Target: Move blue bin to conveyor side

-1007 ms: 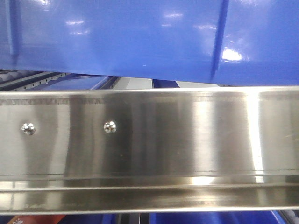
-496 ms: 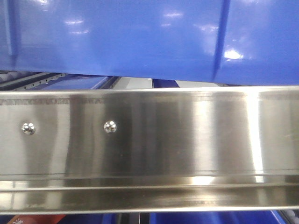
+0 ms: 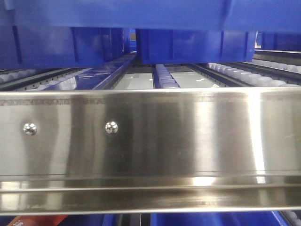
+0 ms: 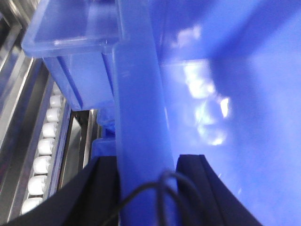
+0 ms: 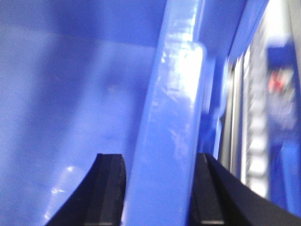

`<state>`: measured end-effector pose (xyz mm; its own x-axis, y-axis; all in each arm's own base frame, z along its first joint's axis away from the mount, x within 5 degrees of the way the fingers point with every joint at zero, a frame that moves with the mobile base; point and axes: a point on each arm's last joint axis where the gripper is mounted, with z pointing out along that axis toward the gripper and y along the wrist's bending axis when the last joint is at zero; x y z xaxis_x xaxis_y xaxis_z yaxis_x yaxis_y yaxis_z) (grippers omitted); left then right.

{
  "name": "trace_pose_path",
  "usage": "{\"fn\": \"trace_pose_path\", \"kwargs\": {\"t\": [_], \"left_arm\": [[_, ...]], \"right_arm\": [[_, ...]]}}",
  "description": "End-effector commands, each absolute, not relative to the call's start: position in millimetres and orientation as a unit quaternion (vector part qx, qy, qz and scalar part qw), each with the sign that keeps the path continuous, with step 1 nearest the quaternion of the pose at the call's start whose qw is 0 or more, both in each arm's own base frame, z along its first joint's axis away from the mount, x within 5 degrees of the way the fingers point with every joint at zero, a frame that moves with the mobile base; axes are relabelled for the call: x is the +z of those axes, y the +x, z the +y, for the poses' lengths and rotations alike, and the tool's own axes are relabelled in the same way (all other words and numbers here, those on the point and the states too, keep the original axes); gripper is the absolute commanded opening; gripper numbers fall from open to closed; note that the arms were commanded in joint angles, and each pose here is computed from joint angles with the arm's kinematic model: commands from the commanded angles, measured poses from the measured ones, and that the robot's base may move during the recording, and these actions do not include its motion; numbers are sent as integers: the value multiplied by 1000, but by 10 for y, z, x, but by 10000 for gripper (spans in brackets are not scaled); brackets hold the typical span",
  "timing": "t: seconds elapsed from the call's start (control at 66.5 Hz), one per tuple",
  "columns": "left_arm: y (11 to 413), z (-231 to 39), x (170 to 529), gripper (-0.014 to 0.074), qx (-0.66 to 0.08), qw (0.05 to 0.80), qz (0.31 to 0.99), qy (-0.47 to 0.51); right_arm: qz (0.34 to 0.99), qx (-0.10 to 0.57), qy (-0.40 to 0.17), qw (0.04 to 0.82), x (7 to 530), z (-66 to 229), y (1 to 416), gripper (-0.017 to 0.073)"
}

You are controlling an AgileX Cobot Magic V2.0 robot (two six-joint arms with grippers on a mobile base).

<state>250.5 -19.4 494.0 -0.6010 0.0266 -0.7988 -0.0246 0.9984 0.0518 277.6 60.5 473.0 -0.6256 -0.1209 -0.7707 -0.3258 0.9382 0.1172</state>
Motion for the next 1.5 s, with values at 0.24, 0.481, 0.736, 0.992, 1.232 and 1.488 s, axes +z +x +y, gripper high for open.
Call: {"fn": "trace_pose_path", "kwargs": {"t": [0.24, 0.481, 0.736, 0.992, 1.232, 1.488], "left_arm": [[2422, -188, 5090, -20, 23, 490, 871, 4], [2422, -188, 5090, -20, 23, 490, 871, 4], [2422, -188, 5090, -20, 23, 490, 871, 4], [2422, -188, 5090, -20, 23, 490, 871, 4], [2423, -188, 5092, -20, 22, 491, 871, 4], [2423, -188, 5092, -20, 22, 491, 871, 4]], "right_arm": [[852, 119, -120, 496, 5039, 554, 2560, -78], [852, 119, -120, 496, 5038, 554, 2559, -78], [852, 119, -120, 496, 5038, 554, 2559, -78], [852, 119, -120, 496, 5038, 554, 2559, -78], [852, 119, -120, 496, 5038, 554, 2559, -78], [852, 119, -120, 496, 5038, 554, 2559, -78]]}}
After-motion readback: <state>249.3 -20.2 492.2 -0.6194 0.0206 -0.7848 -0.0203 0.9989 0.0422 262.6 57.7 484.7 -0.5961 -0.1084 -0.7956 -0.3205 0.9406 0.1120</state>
